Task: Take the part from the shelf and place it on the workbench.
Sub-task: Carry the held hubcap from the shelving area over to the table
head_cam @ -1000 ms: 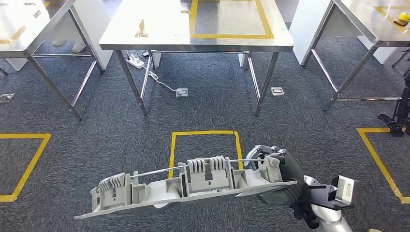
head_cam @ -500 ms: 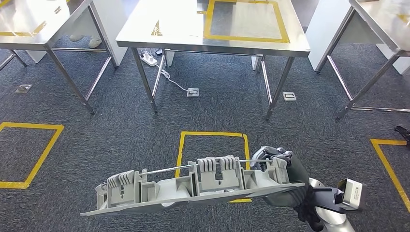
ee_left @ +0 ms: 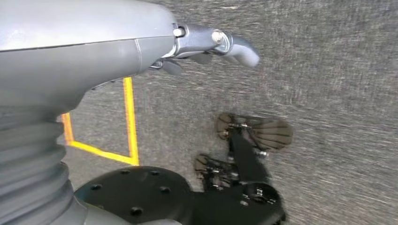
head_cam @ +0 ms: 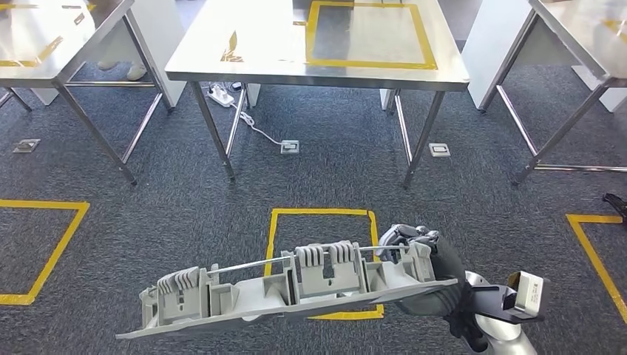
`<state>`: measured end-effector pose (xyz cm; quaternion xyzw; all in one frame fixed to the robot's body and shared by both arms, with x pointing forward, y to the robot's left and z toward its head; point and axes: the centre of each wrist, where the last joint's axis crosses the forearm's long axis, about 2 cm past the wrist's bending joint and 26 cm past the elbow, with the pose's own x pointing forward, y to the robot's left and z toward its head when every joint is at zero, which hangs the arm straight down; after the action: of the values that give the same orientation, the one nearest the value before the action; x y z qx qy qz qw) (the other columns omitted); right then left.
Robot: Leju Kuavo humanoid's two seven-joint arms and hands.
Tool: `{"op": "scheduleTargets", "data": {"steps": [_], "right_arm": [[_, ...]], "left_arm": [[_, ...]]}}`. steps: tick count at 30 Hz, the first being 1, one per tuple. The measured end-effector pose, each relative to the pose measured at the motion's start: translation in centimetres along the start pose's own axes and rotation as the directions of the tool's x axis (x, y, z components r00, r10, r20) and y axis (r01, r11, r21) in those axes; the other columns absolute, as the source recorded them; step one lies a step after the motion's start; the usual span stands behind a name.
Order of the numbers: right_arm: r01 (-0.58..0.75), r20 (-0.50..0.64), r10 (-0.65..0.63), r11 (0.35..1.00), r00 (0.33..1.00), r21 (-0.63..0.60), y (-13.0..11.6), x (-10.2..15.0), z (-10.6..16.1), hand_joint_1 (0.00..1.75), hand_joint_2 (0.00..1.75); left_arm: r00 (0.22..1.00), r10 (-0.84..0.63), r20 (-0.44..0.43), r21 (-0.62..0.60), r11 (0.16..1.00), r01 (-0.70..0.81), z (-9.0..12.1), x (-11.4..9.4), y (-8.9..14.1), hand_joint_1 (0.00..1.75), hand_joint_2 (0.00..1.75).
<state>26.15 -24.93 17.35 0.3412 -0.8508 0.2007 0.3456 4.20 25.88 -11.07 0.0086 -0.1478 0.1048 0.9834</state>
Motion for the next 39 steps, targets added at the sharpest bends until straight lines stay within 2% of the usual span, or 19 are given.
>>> {"op": "scheduleTargets", "data": {"steps": [39], "right_arm": [[-0.017,0.016,0.016,1.000,1.000,0.008,0.20,-0.10,-0.72,1.75,1.75]], "left_arm": [[1.000,0.014,-0.002,0.005,1.000,-0.014,0.05,-0.25,0.02,0.00,1.75]]}}
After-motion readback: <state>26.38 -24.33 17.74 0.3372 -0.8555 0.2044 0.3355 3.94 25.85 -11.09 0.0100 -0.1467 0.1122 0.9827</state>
